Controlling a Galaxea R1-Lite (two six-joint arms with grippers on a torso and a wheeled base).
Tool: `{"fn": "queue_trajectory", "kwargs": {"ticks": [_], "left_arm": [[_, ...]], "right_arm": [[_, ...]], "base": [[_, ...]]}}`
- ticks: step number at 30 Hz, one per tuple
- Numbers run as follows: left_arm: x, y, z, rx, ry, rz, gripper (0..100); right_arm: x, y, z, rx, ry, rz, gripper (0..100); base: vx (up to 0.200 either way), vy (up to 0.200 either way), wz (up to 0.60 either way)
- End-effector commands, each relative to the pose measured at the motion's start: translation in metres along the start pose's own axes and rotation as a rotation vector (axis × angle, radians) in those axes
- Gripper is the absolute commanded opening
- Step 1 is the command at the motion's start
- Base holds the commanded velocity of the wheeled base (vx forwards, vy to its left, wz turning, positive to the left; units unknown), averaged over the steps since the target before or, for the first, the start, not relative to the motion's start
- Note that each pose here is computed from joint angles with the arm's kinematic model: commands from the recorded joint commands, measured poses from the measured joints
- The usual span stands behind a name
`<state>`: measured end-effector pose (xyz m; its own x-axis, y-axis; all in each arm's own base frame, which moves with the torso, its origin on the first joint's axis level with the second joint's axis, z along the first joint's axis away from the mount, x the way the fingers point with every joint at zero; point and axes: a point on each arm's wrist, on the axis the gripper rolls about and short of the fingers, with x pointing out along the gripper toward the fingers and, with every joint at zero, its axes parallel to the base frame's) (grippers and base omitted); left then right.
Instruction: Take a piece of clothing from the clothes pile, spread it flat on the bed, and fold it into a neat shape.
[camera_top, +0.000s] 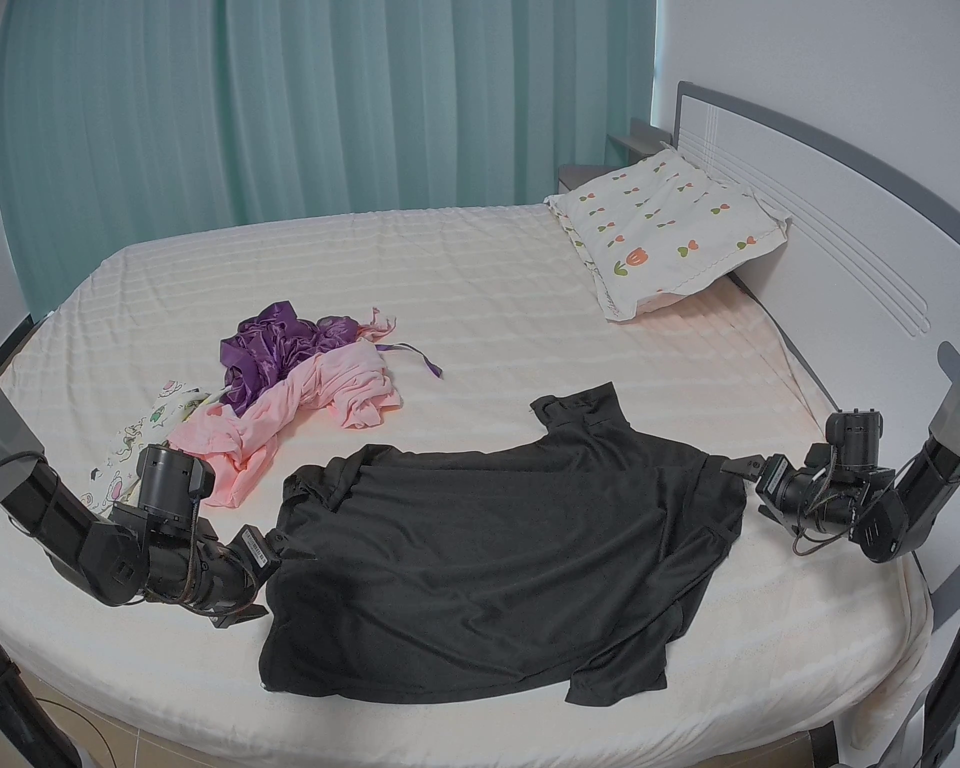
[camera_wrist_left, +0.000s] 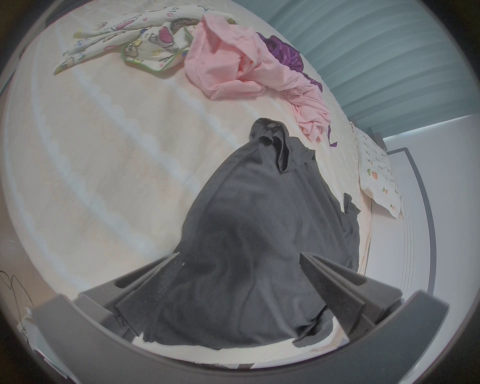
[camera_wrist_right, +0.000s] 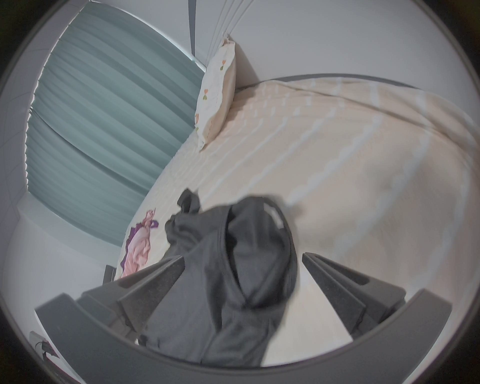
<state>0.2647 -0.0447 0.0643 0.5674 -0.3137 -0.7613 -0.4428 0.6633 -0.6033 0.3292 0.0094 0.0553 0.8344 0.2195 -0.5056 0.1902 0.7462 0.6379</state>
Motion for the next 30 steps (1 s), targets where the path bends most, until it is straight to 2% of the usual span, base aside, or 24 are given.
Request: {"fn": "queue_trajectory", "kwargs": {"ticks": [1,4,12,13,18,23,30], "left_arm": [[-0.013,0.008,-0.011,0.005,0.010,0.010,100],[-0.025,0.011,-0.017,0.007,0.005,-0.003,100],[-0.020,0.017,-0.031,0.030,0.050,0.033,100],[-0.013,0.021,-0.032,0.025,0.067,0.058,100],[-0.002,0.025,-0.032,0.014,0.092,0.090,100],[0.002,0.025,-0.030,0.007,0.081,0.077,100],[0.010,0.027,-0.030,0.004,0.068,0.093,100]], "right_arm": [[-0.037,0.012,-0.025,-0.016,0.064,0.018,100],[-0.044,0.012,-0.048,-0.017,0.135,0.007,100],[-0.039,0.016,-0.077,-0.031,0.233,0.004,100],[-0.035,0.018,-0.084,-0.039,0.253,0.000,100],[-0.034,0.024,-0.094,-0.017,0.274,-0.006,100],[-0.026,0.026,-0.112,-0.053,0.320,-0.016,100],[-0.021,0.027,-0.122,-0.099,0.293,0.020,100]], "base": [[-0.200,0.000,0.00],[-0.200,0.000,0.00],[0.000,0.000,0.00],[0.000,0.000,0.00],[0.000,0.000,0.00],[0.000,0.000,0.00],[0.000,0.000,0.00]]}}
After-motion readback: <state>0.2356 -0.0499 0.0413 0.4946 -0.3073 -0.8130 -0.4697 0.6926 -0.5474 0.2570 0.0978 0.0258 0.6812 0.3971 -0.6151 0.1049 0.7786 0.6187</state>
